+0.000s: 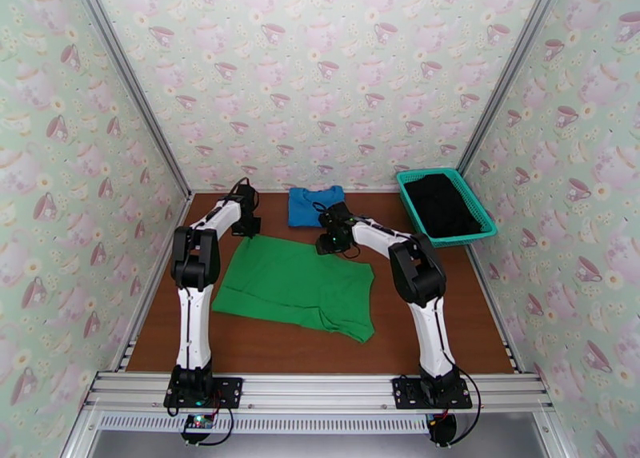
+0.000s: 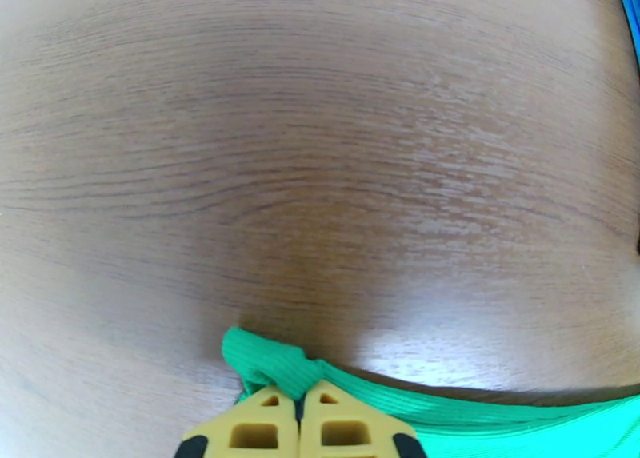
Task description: Fold and stack the mixed laundry pile
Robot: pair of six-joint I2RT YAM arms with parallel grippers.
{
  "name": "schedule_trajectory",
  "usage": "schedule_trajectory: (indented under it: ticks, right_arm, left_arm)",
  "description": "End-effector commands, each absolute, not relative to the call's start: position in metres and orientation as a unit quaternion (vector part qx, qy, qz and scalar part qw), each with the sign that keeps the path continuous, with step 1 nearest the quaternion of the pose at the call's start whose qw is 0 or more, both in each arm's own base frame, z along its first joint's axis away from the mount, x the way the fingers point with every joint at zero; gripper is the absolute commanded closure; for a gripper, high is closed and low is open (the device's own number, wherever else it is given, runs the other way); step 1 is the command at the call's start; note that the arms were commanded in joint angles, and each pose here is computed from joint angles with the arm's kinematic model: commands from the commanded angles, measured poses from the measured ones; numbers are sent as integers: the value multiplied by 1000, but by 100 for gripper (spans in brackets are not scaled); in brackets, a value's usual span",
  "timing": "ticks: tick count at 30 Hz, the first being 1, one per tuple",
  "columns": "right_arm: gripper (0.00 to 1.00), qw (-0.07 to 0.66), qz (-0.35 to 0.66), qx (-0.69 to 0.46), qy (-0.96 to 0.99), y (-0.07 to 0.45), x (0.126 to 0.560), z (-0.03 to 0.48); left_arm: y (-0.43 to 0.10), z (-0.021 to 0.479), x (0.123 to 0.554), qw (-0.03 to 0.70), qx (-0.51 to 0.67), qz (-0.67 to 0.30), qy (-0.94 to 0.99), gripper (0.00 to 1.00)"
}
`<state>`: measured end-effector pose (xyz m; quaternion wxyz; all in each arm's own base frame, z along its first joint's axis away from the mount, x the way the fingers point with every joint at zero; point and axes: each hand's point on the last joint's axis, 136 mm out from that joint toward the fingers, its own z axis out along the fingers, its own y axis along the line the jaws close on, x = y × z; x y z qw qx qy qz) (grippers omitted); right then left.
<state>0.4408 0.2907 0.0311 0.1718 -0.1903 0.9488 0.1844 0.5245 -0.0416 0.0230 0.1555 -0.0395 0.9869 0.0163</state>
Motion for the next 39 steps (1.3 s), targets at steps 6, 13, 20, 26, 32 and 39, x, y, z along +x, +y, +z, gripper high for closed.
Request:
schedule_trajectory:
  ticks: [6,13,20,26,32,39]
  right_arm:
    - [57,162,183,-179,953,299,452,23]
    - [70,159,175,-175,956,297,454,15]
    - [96,150,191,-167,956,302,461,13]
    - [100,186,202,-185,944,305,467,42]
    - [100,258,216,-209,918,302,461,86]
    - [100,296,240,-234,894,308,442,96]
  left_arm:
    - [-39,20,521,158,-44,14,986,100]
    - [-39,18,519,158,-41,15,986,100]
    - [-37,20,518,165,-45,17,985,100]
    - [-33,50,521,216,-64,12,974,100]
    - [-31,94,525,279,-73,-11,957,100]
    - [-30,100,513,299,-80,-21,951,100]
